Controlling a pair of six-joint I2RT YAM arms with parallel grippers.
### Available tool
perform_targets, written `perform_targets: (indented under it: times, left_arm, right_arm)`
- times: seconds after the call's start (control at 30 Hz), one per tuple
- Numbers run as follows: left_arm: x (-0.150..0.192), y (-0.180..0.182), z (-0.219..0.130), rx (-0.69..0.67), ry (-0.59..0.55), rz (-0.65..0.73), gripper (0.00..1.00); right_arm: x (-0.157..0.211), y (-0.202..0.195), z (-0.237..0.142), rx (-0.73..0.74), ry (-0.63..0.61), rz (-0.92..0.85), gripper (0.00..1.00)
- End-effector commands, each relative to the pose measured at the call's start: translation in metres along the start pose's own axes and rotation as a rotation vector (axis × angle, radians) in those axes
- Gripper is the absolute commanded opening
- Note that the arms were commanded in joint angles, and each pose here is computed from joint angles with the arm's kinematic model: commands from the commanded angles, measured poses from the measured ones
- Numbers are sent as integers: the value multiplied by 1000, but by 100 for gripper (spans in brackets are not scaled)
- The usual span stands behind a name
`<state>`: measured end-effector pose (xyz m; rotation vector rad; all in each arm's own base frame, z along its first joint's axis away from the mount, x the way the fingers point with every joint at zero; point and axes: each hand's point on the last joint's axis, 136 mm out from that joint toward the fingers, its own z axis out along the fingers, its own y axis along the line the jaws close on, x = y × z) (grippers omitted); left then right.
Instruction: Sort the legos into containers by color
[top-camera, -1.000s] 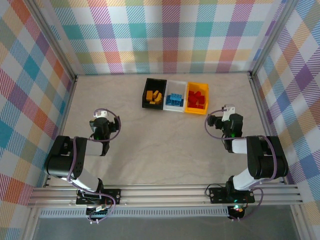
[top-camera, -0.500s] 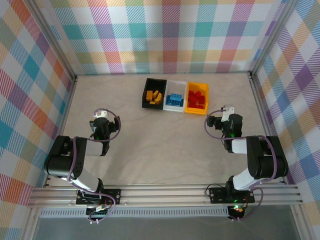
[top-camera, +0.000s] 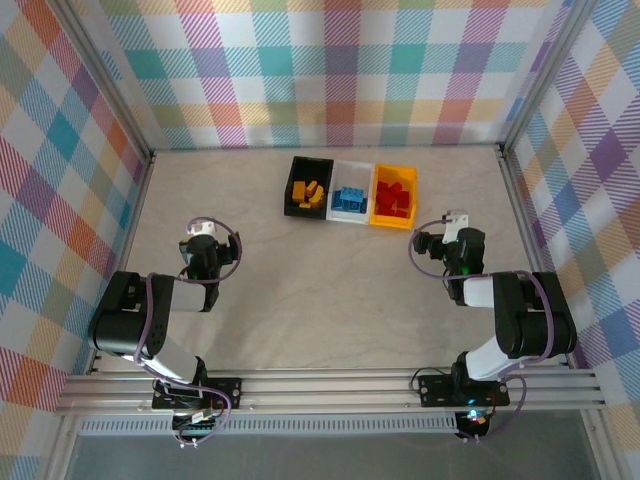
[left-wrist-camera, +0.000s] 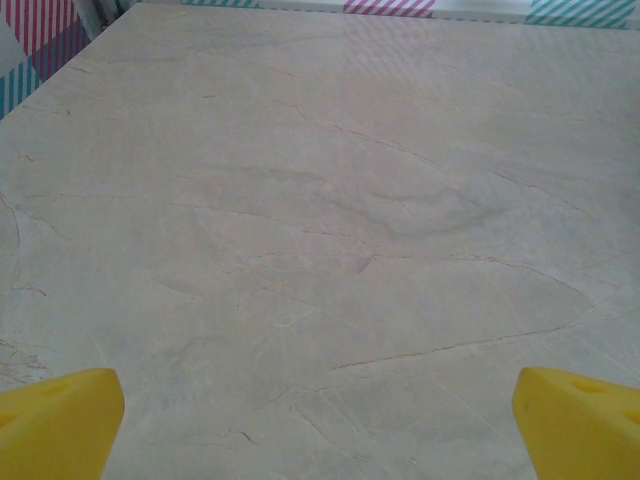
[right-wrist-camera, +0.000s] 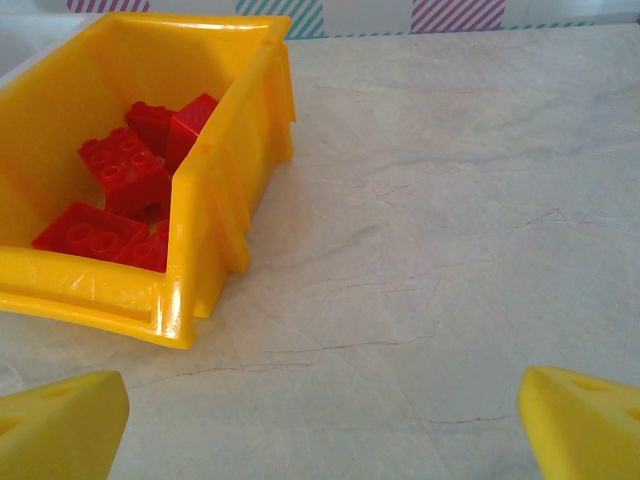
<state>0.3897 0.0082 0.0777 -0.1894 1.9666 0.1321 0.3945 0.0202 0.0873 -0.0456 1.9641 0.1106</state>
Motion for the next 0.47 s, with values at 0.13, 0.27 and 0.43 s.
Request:
perform_targets:
  times: [0.13,0.27,0.43]
  left_arm:
    - [-5,-1,1,9,-11,-24,100]
    - [-5,-2,1,10,-12,-25,100]
    - [-5,-2,1,9,-12,-25,100]
  right_arm:
    - [-6,3,1,-21,-13,16,100]
    - [-5,3,2,-21,-11,15,100]
    - [-6,3,2,-20,-12,16,100]
